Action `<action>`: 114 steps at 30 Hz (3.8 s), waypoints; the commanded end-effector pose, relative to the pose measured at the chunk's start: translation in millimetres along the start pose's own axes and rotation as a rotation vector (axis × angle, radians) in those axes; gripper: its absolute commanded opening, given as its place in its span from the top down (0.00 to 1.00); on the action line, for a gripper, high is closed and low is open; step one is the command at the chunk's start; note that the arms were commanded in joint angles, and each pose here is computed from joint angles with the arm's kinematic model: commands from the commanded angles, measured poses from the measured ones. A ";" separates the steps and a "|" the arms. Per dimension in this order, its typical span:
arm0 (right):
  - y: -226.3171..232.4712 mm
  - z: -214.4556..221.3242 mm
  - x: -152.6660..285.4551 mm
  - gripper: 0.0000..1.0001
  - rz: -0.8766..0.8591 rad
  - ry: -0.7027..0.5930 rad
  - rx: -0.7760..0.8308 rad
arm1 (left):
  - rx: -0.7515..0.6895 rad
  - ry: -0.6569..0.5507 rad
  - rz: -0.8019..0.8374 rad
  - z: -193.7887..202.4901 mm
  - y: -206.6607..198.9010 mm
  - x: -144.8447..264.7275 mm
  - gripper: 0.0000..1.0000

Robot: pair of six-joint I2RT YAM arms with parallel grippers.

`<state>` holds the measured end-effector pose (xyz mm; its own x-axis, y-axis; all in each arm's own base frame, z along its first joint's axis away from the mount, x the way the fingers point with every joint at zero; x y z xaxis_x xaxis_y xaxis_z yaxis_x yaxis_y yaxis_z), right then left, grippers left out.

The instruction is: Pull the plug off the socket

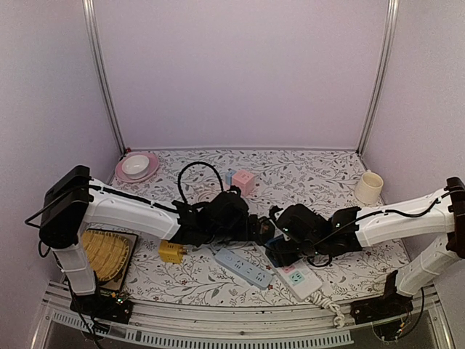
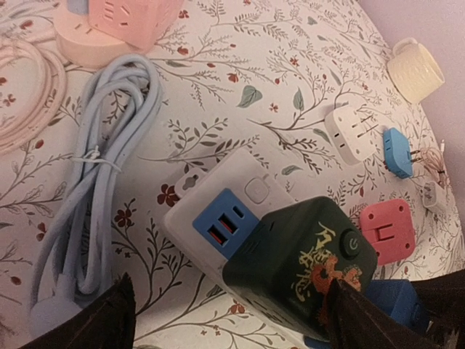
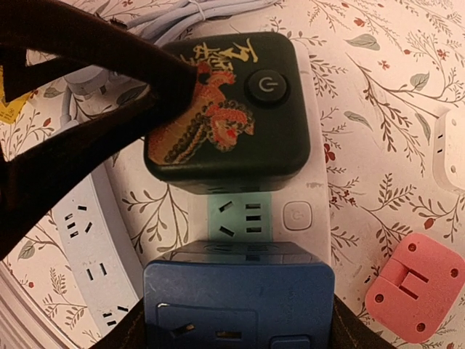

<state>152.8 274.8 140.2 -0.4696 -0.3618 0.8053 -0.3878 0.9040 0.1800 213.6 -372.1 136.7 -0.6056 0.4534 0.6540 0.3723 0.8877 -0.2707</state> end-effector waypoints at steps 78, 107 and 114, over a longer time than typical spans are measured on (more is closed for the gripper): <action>-214.3 -145.4 -75.5 0.14 -0.194 -0.064 -0.564 | -0.031 -0.046 0.040 31.9 31.5 71.0 0.08; -123.1 -59.8 24.0 0.16 -0.221 -0.145 -0.405 | -0.193 -0.035 0.089 23.4 3.9 54.6 0.08; -86.1 -10.8 23.3 0.24 -0.268 -0.049 -0.355 | -0.395 -0.050 0.112 -3.5 -21.1 31.7 0.07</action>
<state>204.5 186.9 159.8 -0.4527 -0.6064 0.6538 -0.2330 0.7882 0.5696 177.3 -363.8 161.6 -0.5863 0.5474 0.5971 0.5936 0.7919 -0.1431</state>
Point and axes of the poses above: each gripper's point midway between its finger pads, its own x axis back along the fingers, its own y axis along the line the jaws close on, z = x × y, the point moved 8 cm from there along x, back along the fingers, and after that the axes turned 9 degrees about -x, right-handed, at the moved point
